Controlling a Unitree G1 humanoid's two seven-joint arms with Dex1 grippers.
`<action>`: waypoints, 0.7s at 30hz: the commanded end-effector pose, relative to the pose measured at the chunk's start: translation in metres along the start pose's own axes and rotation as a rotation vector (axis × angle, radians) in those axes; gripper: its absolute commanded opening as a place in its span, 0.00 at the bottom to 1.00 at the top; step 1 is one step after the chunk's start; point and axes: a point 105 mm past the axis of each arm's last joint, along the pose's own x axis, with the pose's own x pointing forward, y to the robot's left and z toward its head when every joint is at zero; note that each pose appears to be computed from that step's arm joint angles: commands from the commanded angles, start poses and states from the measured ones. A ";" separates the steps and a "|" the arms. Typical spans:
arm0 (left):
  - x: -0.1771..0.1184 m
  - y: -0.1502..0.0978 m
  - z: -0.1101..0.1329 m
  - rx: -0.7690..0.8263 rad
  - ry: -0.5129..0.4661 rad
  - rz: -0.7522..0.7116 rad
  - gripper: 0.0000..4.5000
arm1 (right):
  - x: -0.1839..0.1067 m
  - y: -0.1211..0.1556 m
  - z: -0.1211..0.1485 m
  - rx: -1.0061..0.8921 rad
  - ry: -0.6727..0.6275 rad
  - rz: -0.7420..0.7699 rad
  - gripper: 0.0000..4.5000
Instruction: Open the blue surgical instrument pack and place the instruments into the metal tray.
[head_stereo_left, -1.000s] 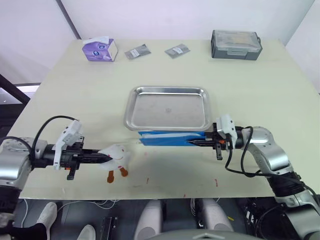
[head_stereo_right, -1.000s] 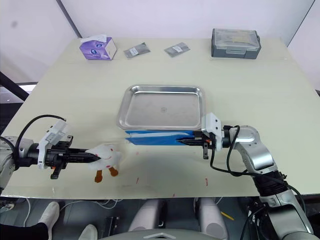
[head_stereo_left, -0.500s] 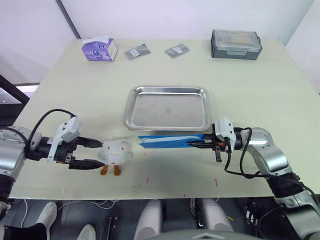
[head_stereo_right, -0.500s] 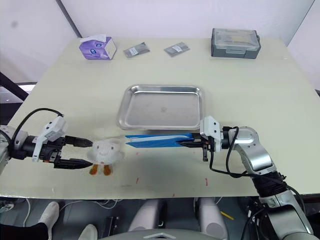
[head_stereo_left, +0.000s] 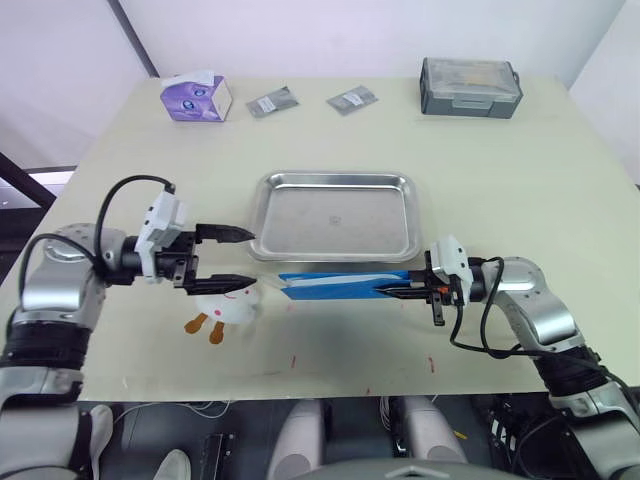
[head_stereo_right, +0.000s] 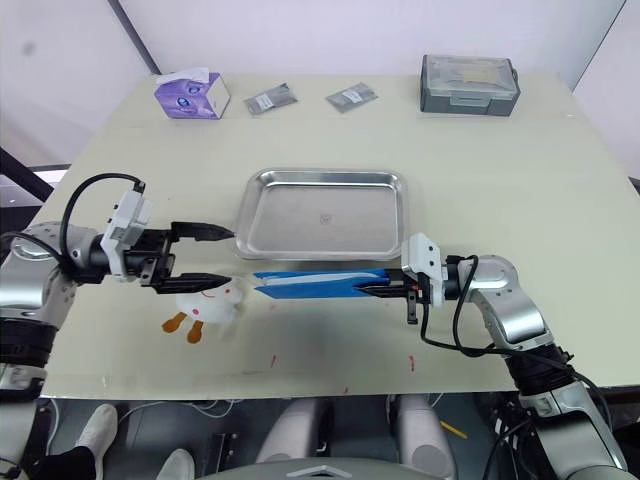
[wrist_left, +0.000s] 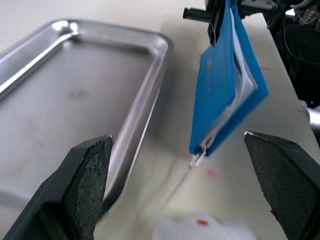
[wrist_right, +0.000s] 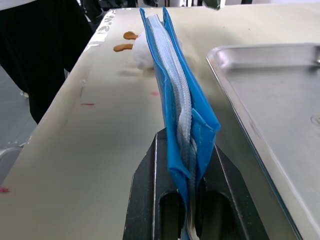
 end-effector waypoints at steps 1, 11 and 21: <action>0.015 0.000 0.007 0.077 -0.025 -0.020 0.99 | 0.001 0.000 0.010 -0.031 -0.031 0.016 0.00; 0.029 -0.008 0.003 0.047 -0.055 -0.097 0.99 | 0.003 0.000 0.009 -0.027 -0.029 0.018 0.00; 0.039 -0.013 -0.012 0.034 -0.035 -0.125 0.58 | 0.005 0.000 0.008 -0.020 -0.035 0.027 0.00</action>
